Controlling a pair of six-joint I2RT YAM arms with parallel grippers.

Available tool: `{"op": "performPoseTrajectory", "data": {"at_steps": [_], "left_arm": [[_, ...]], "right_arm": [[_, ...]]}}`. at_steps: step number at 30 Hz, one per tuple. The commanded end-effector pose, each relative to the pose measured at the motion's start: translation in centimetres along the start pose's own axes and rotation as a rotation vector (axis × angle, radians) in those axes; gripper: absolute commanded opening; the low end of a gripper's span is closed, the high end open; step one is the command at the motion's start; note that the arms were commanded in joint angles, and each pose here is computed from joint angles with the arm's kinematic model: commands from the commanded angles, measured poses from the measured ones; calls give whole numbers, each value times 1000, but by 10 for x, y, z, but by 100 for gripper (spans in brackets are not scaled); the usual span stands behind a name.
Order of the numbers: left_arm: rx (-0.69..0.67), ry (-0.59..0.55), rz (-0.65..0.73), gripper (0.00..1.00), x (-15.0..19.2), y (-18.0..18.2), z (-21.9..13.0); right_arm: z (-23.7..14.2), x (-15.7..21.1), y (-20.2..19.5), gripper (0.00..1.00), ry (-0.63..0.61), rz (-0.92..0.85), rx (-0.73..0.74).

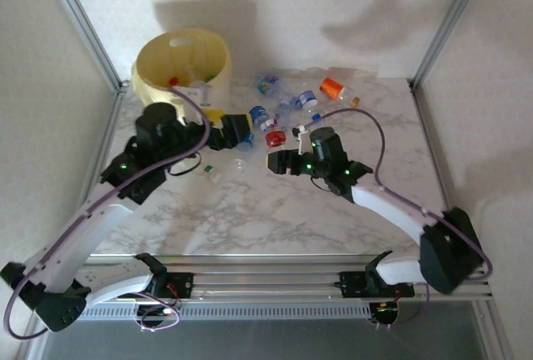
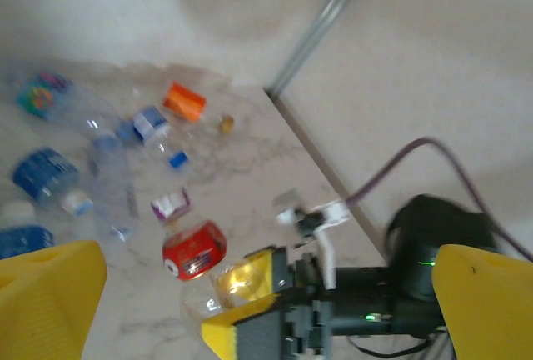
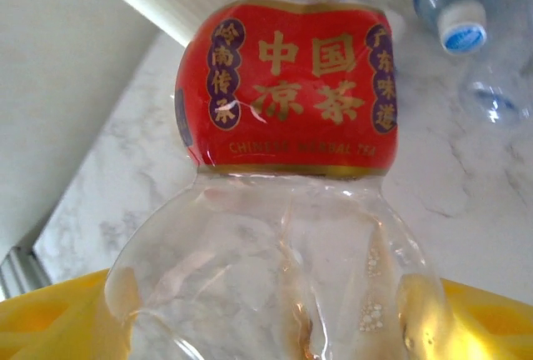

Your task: Throw the plastic bottles in the bin

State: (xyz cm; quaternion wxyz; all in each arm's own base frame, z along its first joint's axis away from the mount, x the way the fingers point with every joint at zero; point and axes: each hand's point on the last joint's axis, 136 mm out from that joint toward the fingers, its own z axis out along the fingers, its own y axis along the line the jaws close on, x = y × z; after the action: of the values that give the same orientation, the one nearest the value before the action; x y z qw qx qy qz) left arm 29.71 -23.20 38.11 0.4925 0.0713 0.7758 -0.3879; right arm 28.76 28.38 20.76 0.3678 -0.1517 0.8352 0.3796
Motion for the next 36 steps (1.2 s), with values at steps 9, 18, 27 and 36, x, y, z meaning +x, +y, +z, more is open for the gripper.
{"op": "performPoseTrajectory", "data": {"at_steps": [9,18,27,36], "left_arm": [[98,60,-190,99,48,-11,67],[81,74,-238,87,61,-1,85],[56,96,-236,61,66,6,96],[25,101,-210,36,66,12,92]], "right_arm": [[-57,-13,43,51,-220,-178,-104],[-58,0,68,49,-196,-238,-190],[-57,10,82,48,-165,-275,-253],[-53,18,82,48,-132,-276,-269]]}}
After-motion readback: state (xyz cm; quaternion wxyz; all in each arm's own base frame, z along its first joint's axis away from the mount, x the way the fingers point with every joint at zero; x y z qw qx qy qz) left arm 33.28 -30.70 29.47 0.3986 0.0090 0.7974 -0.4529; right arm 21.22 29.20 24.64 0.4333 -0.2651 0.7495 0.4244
